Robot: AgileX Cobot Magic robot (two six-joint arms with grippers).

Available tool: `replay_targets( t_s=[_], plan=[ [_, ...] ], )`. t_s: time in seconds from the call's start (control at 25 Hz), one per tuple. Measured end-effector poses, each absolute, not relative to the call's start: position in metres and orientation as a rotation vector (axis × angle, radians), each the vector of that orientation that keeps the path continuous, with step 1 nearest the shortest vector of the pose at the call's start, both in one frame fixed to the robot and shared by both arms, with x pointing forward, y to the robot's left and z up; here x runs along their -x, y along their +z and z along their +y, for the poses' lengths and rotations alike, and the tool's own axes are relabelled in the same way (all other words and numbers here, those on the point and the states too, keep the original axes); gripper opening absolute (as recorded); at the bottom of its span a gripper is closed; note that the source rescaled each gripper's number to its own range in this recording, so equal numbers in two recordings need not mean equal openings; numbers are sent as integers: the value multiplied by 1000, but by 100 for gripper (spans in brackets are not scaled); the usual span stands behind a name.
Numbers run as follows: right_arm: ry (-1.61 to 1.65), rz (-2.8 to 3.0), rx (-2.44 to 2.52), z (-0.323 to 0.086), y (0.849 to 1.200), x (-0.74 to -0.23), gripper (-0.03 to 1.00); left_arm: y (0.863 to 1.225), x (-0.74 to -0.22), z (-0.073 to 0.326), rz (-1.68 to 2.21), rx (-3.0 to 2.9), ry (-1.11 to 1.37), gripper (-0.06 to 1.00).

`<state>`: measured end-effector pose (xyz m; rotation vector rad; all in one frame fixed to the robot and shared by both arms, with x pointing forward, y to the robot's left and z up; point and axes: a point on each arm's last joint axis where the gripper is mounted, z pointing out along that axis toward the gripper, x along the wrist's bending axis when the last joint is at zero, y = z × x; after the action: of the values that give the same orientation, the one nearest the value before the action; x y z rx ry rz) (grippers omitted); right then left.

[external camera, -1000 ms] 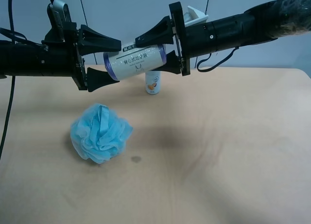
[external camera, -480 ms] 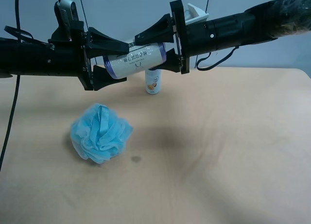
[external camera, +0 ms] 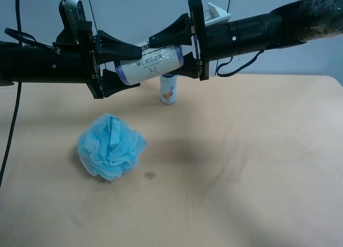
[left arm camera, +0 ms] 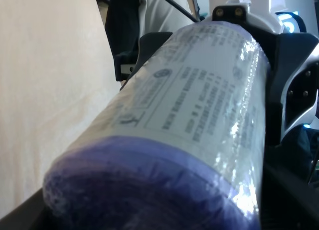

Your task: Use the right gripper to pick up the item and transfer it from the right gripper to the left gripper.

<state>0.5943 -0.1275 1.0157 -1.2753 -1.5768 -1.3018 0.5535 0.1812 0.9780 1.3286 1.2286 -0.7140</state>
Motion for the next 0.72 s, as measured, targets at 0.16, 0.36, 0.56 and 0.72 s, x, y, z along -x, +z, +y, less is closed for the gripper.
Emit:
replay_targets(
  t_s=[0.16,0.36,0.56,0.72],
  plan=[
    [-1302,-1578,1275,-127,1016,-594,0,978,-553,181,1226,-1330,-713,16],
    [-1300,-1580,1275,-128,1016,-594,0,978,-553,181,1226,-1329,-714,15],
    [-1287,-1594,1276,-128,1016,-593,22,978,-553,181,1227,-1329,-717,10],
    [-1276,-1646,1259,-129,1016,-591,58,978,-553,181,1235,-1327,-717,5]
  ],
)
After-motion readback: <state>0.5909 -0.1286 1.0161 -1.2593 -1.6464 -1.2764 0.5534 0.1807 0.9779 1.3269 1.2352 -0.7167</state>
